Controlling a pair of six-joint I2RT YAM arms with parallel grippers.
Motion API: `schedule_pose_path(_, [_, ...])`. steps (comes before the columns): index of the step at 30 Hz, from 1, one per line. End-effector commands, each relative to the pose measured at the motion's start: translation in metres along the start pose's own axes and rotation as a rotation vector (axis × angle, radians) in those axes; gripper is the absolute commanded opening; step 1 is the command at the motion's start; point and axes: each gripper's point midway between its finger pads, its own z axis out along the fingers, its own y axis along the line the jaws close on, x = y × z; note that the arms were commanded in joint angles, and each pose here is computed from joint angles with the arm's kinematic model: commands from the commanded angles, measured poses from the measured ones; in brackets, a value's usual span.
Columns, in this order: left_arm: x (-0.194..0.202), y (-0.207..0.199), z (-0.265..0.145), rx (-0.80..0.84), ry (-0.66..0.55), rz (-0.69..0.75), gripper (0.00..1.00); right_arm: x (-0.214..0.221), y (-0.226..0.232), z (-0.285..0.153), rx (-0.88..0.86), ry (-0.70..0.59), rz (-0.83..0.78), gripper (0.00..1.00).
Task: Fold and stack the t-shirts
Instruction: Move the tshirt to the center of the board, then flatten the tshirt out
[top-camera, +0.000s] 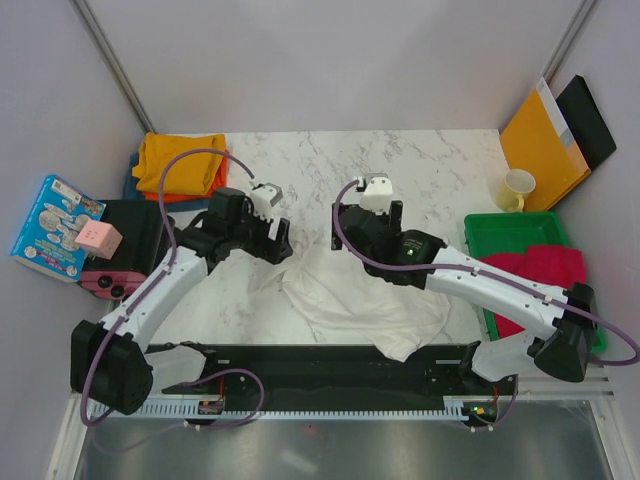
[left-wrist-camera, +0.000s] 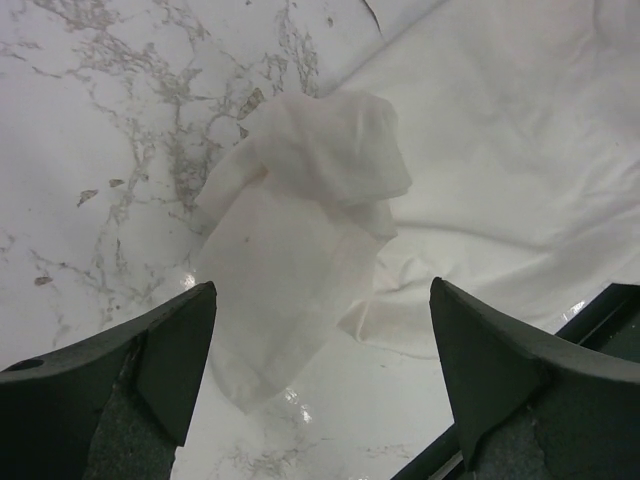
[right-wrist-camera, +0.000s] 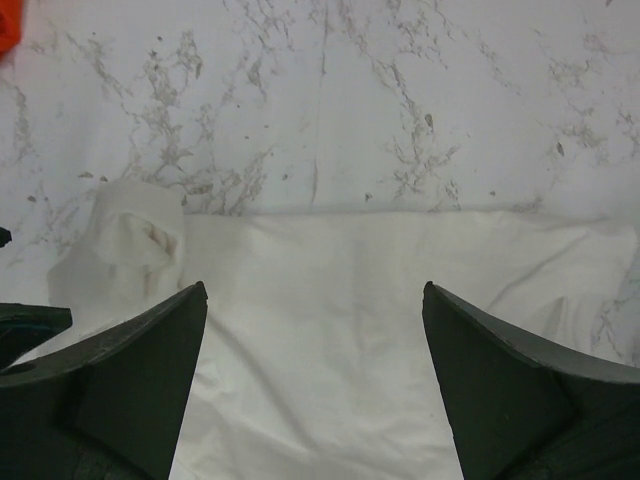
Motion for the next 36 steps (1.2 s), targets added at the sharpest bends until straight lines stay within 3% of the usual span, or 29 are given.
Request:
schedule_pose_path(1, [-0.019,-0.003,0.017,0.039,-0.028,0.074,0.91,0.005,-0.017,-0.005,0.048,-0.011,0.045,0.95])
schedule_pose_path(15, [-0.032,-0.011,0.062,0.099,-0.008,0.082,0.83,0.023,-0.043,-0.010,0.110,0.017,0.052,0.95])
schedule_pose_path(20, [-0.037,-0.023,0.069,0.121,-0.005,0.105,0.41,0.035,-0.048,-0.011,0.117,0.038,0.065,0.94])
schedule_pose_path(22, [-0.035,-0.023,0.070,0.116,0.000,0.116,0.38,0.039,-0.051,-0.011,0.122,0.043,0.068,0.94])
schedule_pose_path(24, [-0.033,-0.024,0.071,0.114,0.007,0.114,0.27,0.044,-0.054,-0.011,0.130,0.051,0.065,0.94])
schedule_pose_path(26, [-0.032,-0.022,0.071,0.105,0.009,0.112,0.03,0.047,-0.057,-0.011,0.137,0.050,0.069,0.94])
schedule_pose_path(34, [-0.035,-0.019,0.059,0.072,-0.013,0.130,0.02,0.052,-0.074,-0.016,0.170,0.034,0.075,0.94])
schedule_pose_path(35, [-0.035,-0.019,0.059,0.072,-0.010,0.127,0.08,0.056,-0.076,-0.015,0.173,0.041,0.070,0.94])
schedule_pose_path(36, [-0.033,-0.019,0.059,0.071,-0.004,0.124,0.30,0.058,-0.077,-0.015,0.173,0.045,0.073,0.94])
